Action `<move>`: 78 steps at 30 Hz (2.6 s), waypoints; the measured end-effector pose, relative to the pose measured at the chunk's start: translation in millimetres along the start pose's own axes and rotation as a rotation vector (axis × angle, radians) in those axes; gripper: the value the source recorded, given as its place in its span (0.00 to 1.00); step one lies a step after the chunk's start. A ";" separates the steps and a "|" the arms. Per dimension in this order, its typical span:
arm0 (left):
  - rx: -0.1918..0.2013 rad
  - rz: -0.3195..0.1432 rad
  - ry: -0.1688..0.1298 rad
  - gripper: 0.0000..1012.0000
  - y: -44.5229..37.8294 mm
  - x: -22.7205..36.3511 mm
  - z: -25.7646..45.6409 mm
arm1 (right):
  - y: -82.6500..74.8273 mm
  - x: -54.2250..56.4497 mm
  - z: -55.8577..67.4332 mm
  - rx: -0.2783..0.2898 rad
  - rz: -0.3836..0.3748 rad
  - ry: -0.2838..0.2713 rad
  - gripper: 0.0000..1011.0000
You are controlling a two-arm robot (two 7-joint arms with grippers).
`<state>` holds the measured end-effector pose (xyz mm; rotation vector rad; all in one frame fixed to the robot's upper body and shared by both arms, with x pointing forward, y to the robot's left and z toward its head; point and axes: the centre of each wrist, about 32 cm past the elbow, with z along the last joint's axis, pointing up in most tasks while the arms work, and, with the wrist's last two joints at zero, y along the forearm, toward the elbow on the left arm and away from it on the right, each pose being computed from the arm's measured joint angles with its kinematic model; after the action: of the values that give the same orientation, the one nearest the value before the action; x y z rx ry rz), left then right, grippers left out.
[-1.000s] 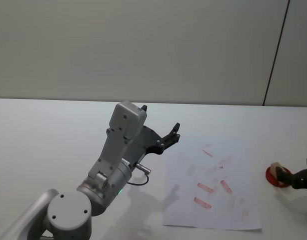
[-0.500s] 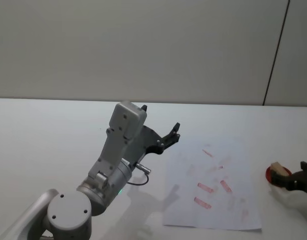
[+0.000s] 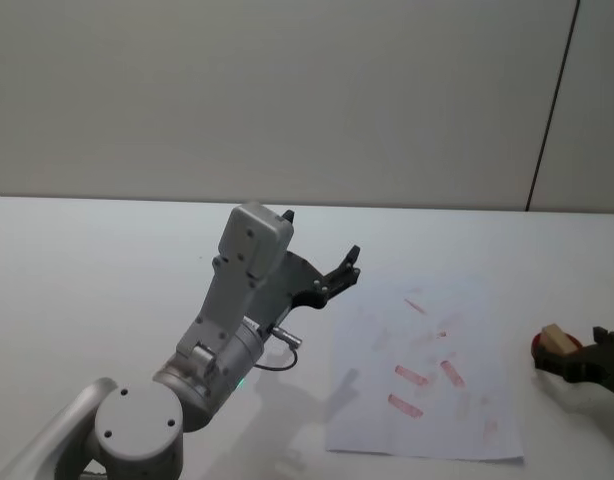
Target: Use the one hand to pick up the stamp and affix it onto the A4 paper.
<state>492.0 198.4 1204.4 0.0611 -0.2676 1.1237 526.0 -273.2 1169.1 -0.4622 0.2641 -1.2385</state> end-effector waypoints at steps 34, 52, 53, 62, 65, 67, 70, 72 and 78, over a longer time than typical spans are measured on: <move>0.000 0.000 0.000 0.99 0.0 0.0 0.0 | 5.4 -1.6 -0.6 -0.004 0.004 0.001 0.22; 0.000 0.000 0.000 0.99 0.0 0.0 0.0 | 3.0 -0.8 0.4 0.025 -0.015 -0.018 0.22; 0.000 0.000 0.000 0.99 0.0 0.0 0.0 | 2.8 -0.7 0.6 0.026 -0.016 -0.018 0.22; 0.000 0.000 0.000 0.99 0.0 0.0 0.0 | 1.3 1.6 1.8 0.029 -0.031 -0.017 0.22; 0.000 0.000 0.000 0.99 0.0 0.0 0.0 | 1.2 2.2 2.1 0.027 -0.033 -0.012 0.22; 0.000 0.000 0.000 0.99 0.0 0.0 0.0 | 1.5 2.8 1.5 0.022 -0.034 -0.007 0.22; 0.000 0.000 0.000 0.99 0.0 0.0 0.0 | 2.3 3.4 0.3 0.016 -0.035 -0.001 0.22; 0.000 0.000 0.000 0.99 0.0 0.0 0.0 | 2.8 3.6 -0.3 0.013 -0.035 0.002 0.22; 0.000 0.000 0.000 0.99 0.0 0.0 0.0 | 5.1 3.9 -2.9 0.003 -0.036 0.012 0.22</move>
<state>492.0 198.4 1204.4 0.0611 -0.2676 1.1237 530.2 -276.1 1164.3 -0.4584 0.2650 -1.2767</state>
